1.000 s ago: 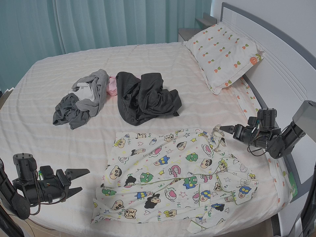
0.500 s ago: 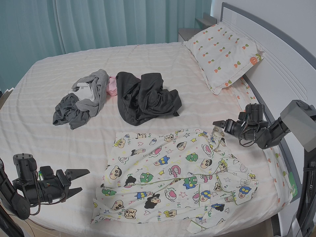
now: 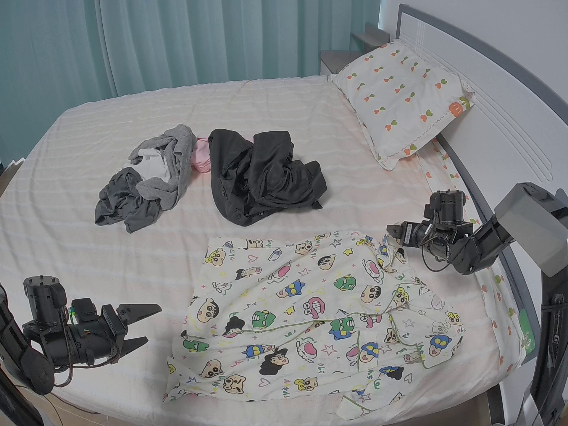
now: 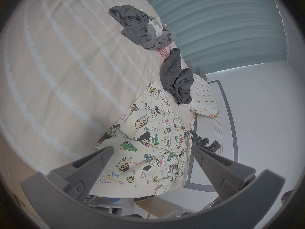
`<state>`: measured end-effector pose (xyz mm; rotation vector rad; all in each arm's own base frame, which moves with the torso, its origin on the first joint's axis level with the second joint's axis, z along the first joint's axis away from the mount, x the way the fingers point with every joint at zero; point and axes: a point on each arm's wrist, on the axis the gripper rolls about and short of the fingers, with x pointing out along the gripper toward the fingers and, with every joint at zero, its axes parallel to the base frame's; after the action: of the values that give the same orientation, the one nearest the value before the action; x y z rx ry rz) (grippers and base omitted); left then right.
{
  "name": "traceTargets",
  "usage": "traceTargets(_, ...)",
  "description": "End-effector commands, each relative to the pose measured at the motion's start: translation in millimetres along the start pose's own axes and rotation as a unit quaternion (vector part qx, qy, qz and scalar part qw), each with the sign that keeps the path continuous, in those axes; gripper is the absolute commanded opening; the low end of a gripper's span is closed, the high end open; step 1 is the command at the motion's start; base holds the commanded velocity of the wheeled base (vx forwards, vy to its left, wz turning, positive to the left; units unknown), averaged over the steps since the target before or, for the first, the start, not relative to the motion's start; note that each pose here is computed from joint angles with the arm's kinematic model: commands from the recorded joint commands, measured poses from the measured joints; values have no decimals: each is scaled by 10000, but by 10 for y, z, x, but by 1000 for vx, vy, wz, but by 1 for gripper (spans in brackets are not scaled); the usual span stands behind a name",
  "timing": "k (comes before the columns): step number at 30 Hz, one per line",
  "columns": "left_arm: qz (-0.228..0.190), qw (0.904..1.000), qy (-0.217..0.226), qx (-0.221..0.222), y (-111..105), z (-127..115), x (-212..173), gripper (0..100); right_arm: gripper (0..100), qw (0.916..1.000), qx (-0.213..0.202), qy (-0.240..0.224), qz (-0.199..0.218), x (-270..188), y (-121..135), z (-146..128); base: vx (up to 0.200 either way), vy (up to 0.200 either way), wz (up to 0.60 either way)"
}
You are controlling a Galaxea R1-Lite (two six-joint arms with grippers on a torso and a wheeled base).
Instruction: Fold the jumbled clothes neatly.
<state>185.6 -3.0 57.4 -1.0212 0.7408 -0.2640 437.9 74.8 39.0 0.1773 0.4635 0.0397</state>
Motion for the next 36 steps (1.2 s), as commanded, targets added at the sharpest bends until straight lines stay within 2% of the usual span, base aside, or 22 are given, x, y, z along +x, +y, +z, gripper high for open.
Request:
traceTargets(1,39,10000,43,-38,18,-23,-5,100,100,9988,-169,-288,-366,-412,211,167,0,0,0)
traceTargets(3,39,10000,43,-38,16,-23,-7,100,100,9986,-229,-233,-423,-494,283,132,0,0,0)
traceTargets(6,49,10000,41,-50,19,-26,-9,100,100,9994,-215,-162,-233,-636,501,97,0,0,0)
traceTargets(11,49,10000,41,-65,18,-27,-10,100,100,9991,260,301,-129,-777,731,42,0,0,0)
traceTargets(12,49,10000,41,-65,18,-27,-10,100,100,9974,398,571,-168,-800,770,-1,0,0,0)
traceTargets(15,49,10000,41,-65,18,-27,-10,100,100,9937,738,797,-285,-694,808,-3,0,0,0)
traceTargets(18,40,10000,33,-64,13,-26,-14,100,100,9912,959,832,-365,-547,810,0,0,0,0)
traceTargets(30,40,10000,33,-64,13,-26,-14,100,100,9846,1241,1065,-615,-88,871,-87,0,0,0)
traceTargets(36,40,10000,33,-64,13,-26,-14,100,100,9831,1296,867,-956,136,825,-102,0,0,0)
